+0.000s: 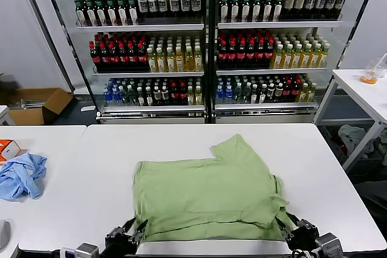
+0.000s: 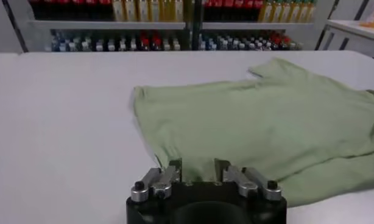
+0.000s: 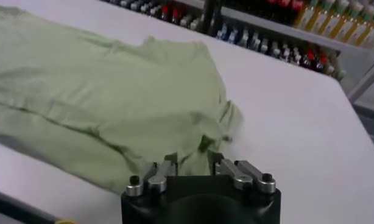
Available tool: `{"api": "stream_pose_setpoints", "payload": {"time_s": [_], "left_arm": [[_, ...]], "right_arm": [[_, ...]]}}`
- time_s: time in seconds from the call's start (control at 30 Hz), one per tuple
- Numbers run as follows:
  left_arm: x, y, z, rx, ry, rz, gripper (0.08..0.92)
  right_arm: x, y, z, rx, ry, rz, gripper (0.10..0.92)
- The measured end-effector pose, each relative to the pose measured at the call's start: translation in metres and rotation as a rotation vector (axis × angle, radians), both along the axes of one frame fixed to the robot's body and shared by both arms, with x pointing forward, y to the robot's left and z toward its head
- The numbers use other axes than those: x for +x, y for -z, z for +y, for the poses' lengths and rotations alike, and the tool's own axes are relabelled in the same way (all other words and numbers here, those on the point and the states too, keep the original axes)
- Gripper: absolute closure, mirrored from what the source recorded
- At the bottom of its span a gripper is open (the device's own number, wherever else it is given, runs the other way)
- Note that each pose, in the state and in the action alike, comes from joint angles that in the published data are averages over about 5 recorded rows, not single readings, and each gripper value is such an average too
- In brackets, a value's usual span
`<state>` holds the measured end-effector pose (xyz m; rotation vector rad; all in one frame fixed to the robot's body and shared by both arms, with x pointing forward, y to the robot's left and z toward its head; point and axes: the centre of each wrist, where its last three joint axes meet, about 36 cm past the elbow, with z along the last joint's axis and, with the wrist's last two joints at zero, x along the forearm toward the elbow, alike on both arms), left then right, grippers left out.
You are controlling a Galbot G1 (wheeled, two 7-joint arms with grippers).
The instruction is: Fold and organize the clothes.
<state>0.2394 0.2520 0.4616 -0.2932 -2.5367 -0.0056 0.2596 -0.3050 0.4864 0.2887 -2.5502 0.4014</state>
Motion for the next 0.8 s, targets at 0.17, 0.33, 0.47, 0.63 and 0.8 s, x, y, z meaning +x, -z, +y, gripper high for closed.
{"api": "stream_pose_setpoints", "payload": {"time_s": [0.17,0.33,0.47,0.63,0.8], "left_arm": [[0.01,-0.007,0.005,0.01,-0.007,-0.045,0.384],[0.026,-0.007,0.01,0.008,-0.025,-0.078,0.239],[0.046,-0.001,0.015,0.009,-0.048,-0.09,0.184],[0.077,0.008,0.021,0.025,-0.073,-0.101,0.177],[0.109,0.016,0.023,0.035,-0.093,-0.106,0.177]], "right_arm": [[0.015,-0.005,-0.001,0.025,0.018,-0.048,0.297],[0.047,-0.005,-0.002,0.077,0.054,-0.074,0.207],[0.081,0.0,-0.001,0.124,0.075,-0.081,0.2],[0.127,0.007,0.003,0.166,0.086,-0.086,0.2],[0.172,0.013,0.011,0.195,0.085,-0.078,0.2]]}}
